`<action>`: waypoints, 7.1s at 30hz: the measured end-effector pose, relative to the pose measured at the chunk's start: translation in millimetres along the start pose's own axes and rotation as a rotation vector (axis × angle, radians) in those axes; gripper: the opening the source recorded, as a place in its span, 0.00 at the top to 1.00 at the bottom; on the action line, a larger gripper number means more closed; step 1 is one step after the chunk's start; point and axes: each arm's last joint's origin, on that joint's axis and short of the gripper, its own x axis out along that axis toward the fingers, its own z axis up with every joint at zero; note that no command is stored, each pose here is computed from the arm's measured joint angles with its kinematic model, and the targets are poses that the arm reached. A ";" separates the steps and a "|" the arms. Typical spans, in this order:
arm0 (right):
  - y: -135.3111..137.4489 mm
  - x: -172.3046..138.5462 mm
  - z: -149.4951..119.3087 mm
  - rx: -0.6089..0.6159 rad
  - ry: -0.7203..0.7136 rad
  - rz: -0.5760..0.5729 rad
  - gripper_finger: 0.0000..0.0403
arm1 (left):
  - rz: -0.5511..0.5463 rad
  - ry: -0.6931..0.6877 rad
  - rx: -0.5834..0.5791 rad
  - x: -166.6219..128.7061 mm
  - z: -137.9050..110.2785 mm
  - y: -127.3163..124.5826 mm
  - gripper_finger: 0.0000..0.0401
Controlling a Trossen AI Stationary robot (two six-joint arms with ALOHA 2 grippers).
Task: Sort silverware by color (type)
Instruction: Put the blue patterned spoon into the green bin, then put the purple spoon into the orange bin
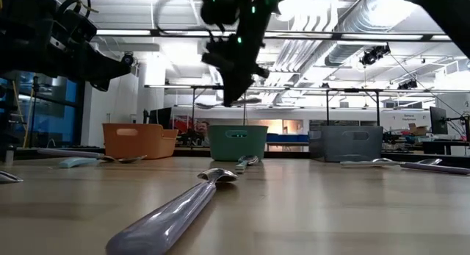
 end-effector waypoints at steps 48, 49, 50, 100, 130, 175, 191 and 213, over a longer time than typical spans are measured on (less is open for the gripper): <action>-111.8 108.1 -6.6 0.445 0.028 0.079 0.82 | 0.001 -0.007 0.017 0.0 0.7 0.0 1.00; -111.8 108.0 -6.5 0.433 0.028 0.080 0.80 | 0.001 -0.007 0.017 0.0 0.7 0.0 1.00; -111.7 107.0 -5.5 0.419 0.029 0.085 0.77 | 0.001 -0.007 0.017 0.0 0.7 0.0 1.00; 39.2 -147.3 -326.7 0.174 -0.037 0.400 1.00 | 0.000 0.037 0.000 9.7 -3.0 3.0 1.00; 84.1 -150.1 -392.5 0.188 0.405 0.075 0.65 | 0.000 0.046 -0.007 11.3 -3.9 3.5 1.00; 109.2 -114.2 -404.0 0.060 0.472 0.070 0.64 | 0.001 0.051 -0.009 11.3 -4.4 3.5 1.00; 109.8 -111.4 -399.5 0.055 0.491 0.079 0.64 | 0.000 0.067 0.011 11.2 -6.1 3.5 1.00; 110.4 -111.2 -399.6 0.050 0.494 0.086 0.67 | 0.000 0.072 0.011 11.1 -6.5 3.5 1.00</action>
